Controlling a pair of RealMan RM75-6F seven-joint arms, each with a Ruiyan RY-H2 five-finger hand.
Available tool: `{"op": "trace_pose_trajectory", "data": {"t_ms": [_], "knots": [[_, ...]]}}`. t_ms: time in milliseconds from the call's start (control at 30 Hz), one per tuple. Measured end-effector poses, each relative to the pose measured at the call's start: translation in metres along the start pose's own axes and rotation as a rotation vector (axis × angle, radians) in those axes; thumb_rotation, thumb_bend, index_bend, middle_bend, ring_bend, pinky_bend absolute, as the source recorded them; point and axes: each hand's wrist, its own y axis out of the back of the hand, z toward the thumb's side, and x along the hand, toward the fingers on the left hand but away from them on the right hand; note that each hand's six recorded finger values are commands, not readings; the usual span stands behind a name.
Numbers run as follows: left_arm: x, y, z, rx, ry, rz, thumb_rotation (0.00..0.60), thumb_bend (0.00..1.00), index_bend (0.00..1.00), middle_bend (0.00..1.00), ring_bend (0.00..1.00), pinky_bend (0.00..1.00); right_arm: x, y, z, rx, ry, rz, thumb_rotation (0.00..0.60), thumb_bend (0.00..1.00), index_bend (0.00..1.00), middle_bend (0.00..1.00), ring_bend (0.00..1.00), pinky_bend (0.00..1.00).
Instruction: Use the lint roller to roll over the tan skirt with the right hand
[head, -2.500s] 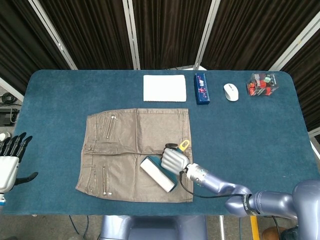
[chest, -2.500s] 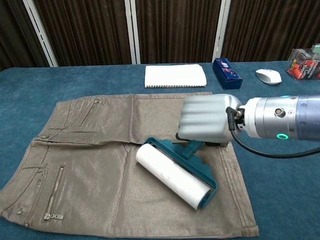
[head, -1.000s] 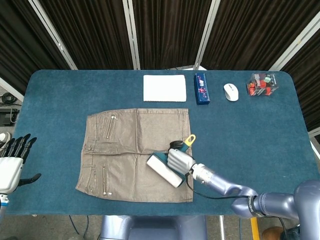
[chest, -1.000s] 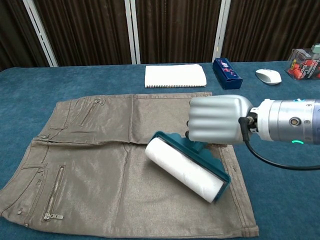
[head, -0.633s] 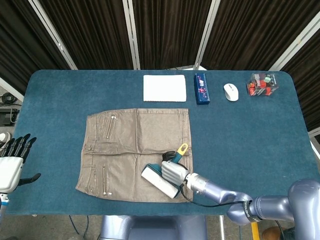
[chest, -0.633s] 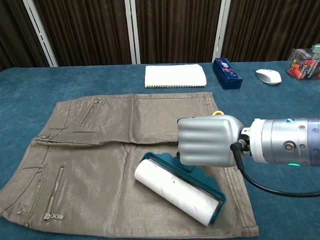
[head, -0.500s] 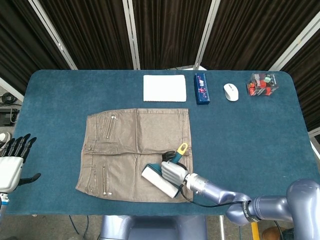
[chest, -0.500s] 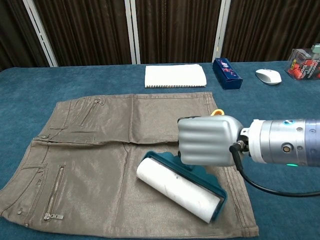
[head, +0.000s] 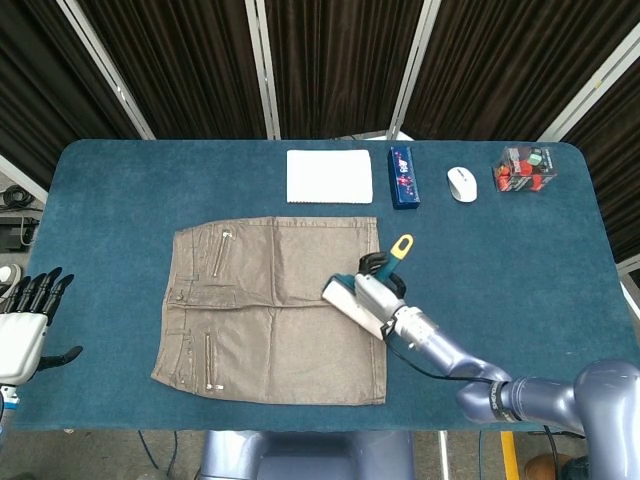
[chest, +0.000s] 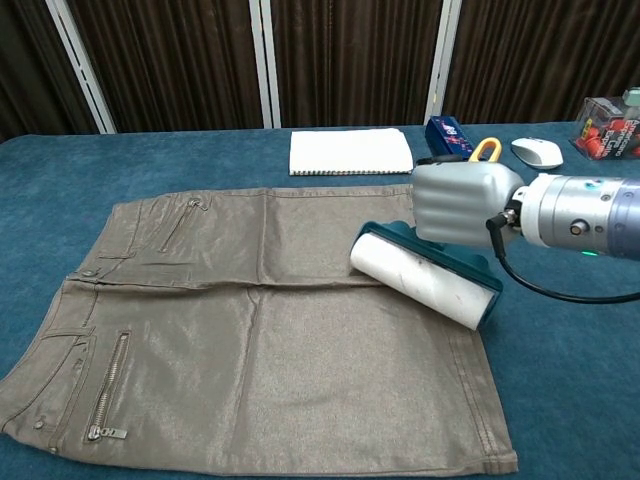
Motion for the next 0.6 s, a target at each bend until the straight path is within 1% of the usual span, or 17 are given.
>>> {"op": "trace_pose_trajectory", "data": {"t_ms": [100, 233, 433, 600], "knots": [[0.0, -0.001, 0.001, 0.002, -0.002, -0.001, 0.6, 0.0, 0.0, 0.0, 0.0, 0.0, 0.001, -0.003, 0.0, 0.004, 0.0, 0.007, 0.6, 0.72, 0.62, 0.62, 0.54, 0.51], [0.001, -0.002, 0.002, 0.003, -0.002, -0.005, 0.6, 0.0, 0.0, 0.0, 0.0, 0.0, 0.003, 0.003, 0.005, 0.011, 0.016, -0.013, 0.6, 0.72, 0.62, 0.62, 0.55, 0.51], [0.001, -0.001, 0.001, 0.001, 0.0, -0.004, 0.6, 0.0, 0.0, 0.0, 0.0, 0.0, 0.007, 0.023, 0.016, 0.009, 0.042, -0.065, 0.6, 0.72, 0.62, 0.62, 0.55, 0.51], [0.001, -0.002, 0.001, -0.001, 0.001, -0.006, 0.6, 0.0, 0.0, 0.0, 0.0, 0.0, 0.014, 0.044, 0.024, -0.001, 0.065, -0.118, 0.6, 0.72, 0.62, 0.62, 0.55, 0.51]]}}
